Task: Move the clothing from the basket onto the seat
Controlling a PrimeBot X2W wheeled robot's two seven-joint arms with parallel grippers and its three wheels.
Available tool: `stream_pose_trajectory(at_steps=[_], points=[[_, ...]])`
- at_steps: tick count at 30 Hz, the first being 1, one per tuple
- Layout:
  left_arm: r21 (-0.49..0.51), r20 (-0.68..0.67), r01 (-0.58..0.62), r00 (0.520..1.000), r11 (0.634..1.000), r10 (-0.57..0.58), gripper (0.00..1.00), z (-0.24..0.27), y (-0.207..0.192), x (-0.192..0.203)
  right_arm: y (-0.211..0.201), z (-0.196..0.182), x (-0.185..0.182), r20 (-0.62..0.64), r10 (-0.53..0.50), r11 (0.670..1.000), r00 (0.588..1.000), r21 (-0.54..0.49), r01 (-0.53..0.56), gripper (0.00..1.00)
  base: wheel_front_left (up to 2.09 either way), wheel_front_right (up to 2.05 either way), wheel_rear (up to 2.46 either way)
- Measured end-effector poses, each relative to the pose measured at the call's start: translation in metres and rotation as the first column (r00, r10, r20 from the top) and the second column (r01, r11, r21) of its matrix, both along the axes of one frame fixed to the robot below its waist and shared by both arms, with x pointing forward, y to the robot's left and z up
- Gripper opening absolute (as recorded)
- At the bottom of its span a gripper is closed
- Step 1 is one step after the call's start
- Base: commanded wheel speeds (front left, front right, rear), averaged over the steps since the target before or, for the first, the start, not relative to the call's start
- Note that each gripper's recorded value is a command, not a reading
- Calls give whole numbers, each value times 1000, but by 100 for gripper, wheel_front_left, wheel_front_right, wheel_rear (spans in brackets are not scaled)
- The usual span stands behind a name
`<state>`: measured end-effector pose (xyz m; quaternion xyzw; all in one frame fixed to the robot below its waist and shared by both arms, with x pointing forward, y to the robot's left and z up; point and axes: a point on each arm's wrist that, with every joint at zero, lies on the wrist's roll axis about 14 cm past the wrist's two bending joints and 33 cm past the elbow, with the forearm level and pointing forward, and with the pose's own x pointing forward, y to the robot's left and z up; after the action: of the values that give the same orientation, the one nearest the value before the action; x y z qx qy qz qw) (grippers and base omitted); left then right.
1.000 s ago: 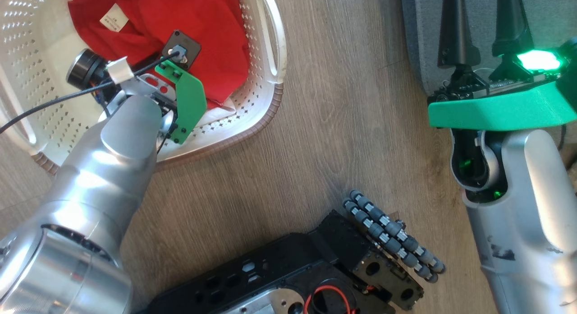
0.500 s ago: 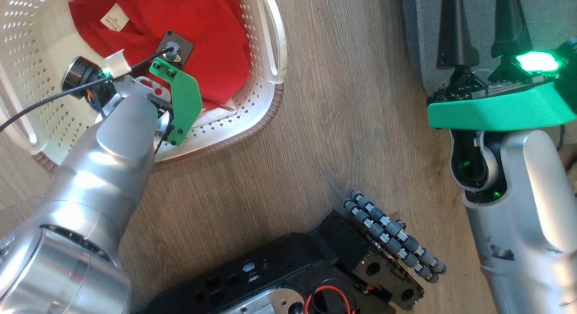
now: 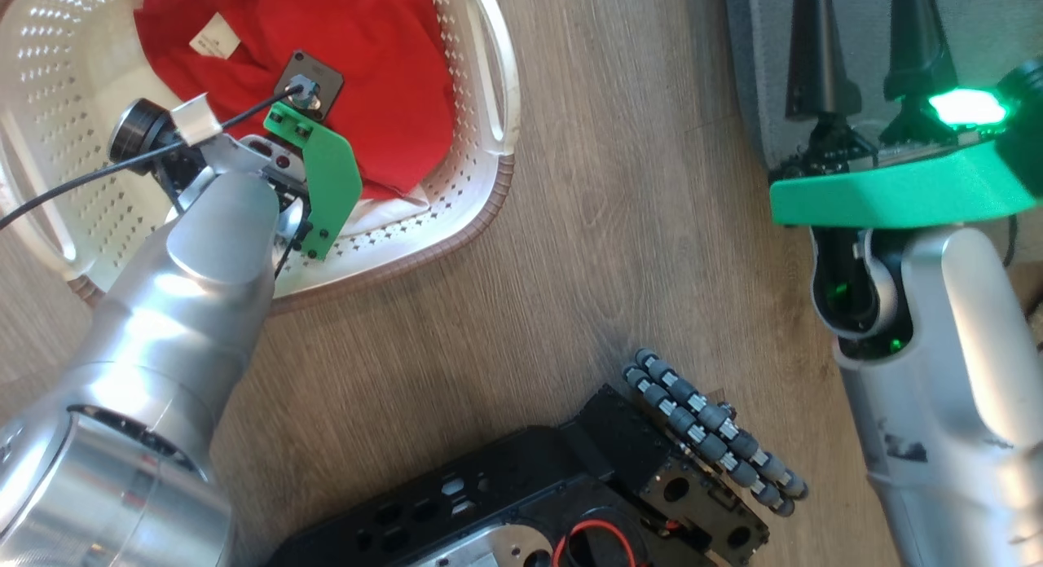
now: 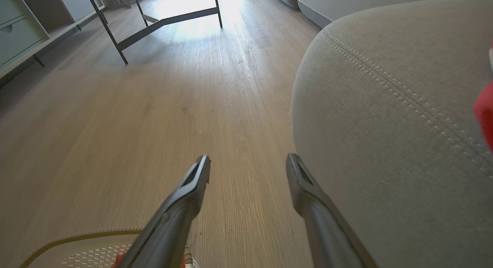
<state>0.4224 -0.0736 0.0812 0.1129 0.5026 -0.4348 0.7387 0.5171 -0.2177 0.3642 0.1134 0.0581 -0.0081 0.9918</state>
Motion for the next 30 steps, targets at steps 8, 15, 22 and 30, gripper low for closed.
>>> stream_pose_trajectory(at_steps=[8,15,22,30], points=[[-99,89,-82,992,992,91,0,34,-8,29,5,34,15,86,33,999,996,-40,-30,100,0,0,0],[-177,160,-165,968,970,194,0,81,-1,45,15,64,16,147,62,996,987,-72,-52,100,0,0,0],[-257,199,-234,937,938,288,0,133,13,48,26,86,5,172,80,994,982,-84,-66,100,0,0,0],[-336,252,-293,888,895,385,0,189,29,46,41,113,-6,216,106,993,971,-79,-90,100,0,0,0]])
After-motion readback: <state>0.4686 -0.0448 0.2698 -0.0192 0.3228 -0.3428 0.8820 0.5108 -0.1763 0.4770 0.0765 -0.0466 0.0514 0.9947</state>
